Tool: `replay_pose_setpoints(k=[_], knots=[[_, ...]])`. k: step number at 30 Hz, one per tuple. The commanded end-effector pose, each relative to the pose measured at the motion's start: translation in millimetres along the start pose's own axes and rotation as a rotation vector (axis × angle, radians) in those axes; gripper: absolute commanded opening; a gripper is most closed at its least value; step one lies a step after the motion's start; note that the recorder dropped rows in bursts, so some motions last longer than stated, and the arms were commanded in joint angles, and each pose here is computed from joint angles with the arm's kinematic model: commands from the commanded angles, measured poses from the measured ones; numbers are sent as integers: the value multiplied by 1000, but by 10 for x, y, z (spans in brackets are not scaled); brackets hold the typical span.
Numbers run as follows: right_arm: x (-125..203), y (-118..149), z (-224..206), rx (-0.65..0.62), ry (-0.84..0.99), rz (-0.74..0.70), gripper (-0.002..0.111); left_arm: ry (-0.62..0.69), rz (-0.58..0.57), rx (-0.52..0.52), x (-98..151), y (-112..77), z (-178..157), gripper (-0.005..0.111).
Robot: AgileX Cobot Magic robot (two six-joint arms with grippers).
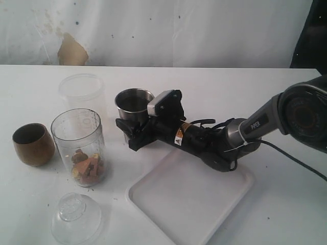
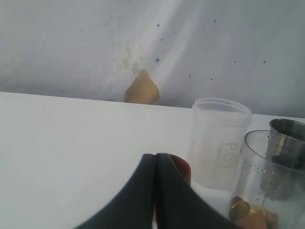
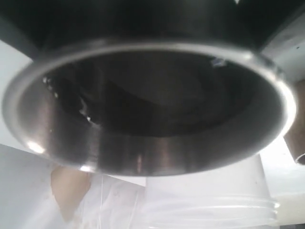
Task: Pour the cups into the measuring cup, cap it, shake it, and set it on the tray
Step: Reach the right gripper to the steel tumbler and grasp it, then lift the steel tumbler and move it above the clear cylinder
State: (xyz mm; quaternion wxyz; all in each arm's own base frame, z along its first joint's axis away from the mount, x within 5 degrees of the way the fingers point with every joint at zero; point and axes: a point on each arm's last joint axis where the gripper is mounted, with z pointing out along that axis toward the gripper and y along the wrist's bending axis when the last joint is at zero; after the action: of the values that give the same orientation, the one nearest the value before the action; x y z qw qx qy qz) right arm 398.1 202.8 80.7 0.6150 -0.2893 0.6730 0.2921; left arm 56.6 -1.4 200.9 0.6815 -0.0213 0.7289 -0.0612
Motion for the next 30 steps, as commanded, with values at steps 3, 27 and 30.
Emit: replay_pose_setpoints(k=[3, 27, 30], knots=[[-187, 7, -2, -4, -57, -9, 0, -9, 10, 9, 5, -4, -1, 0], [-1181, 247, -109, -41, 30, -274, 0, -9, 10, 9, 5, -4, -1, 0], [-1193, 287, -99, -45, 39, -319, 0, -9, 10, 9, 5, -4, -1, 0]])
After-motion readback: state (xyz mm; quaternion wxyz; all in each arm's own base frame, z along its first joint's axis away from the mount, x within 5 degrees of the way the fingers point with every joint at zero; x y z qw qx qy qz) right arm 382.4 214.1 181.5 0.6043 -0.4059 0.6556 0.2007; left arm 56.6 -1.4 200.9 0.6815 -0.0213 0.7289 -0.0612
